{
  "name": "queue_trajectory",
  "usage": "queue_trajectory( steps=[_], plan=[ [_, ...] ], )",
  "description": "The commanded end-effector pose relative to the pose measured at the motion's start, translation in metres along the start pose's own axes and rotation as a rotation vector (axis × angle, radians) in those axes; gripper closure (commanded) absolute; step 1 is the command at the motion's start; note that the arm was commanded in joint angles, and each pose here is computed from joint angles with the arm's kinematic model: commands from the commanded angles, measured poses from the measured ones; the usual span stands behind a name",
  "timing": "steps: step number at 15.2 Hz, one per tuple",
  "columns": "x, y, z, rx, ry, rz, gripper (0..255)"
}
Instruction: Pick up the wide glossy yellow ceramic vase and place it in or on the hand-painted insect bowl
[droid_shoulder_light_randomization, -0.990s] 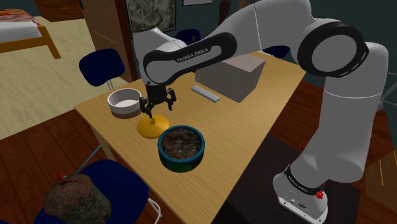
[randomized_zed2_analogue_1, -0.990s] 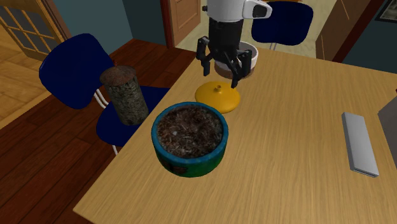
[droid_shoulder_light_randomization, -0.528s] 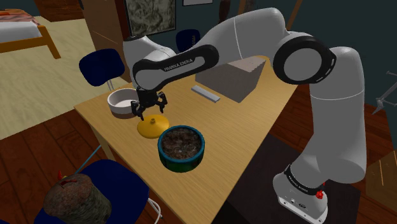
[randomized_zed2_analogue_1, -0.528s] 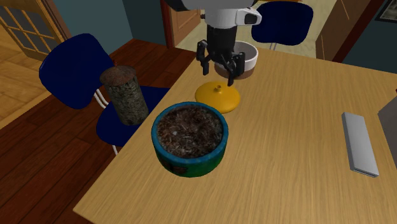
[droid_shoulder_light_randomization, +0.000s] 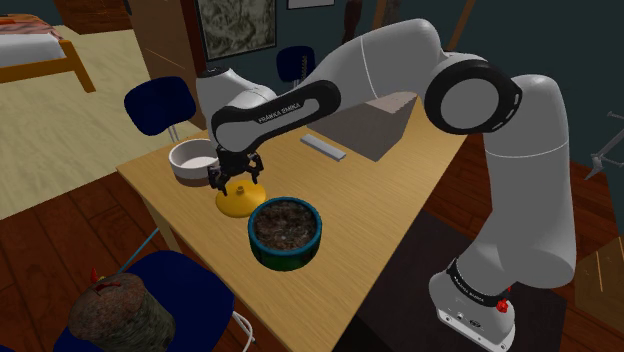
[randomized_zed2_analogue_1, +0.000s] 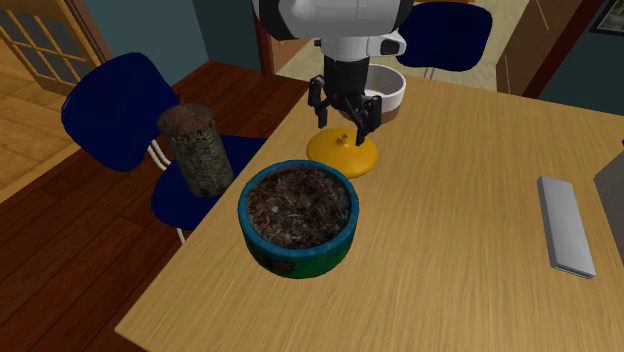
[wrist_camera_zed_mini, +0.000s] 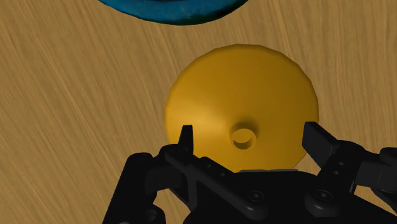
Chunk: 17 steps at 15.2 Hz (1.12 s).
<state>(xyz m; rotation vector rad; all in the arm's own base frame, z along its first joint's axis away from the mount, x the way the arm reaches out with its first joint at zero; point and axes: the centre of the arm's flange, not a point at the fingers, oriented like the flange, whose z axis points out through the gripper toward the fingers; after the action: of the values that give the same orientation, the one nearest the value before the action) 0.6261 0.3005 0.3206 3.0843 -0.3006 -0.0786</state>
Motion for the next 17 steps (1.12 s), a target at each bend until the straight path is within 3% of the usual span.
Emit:
queue_trajectory(
  steps=[1,3,4,13,17],
  plan=[
    [0.0,0.0,0.0,0.0,0.0,0.0,0],
    [0.0,0.0,0.0,0.0,0.0,0.0,0],
    [0.0,0.0,0.0,0.0,0.0,0.0,255],
    [0.0,0.0,0.0,0.0,0.0,0.0,255],
    [-0.001,0.001,-0.021,0.0,0.0,0.0,255]
  ],
)
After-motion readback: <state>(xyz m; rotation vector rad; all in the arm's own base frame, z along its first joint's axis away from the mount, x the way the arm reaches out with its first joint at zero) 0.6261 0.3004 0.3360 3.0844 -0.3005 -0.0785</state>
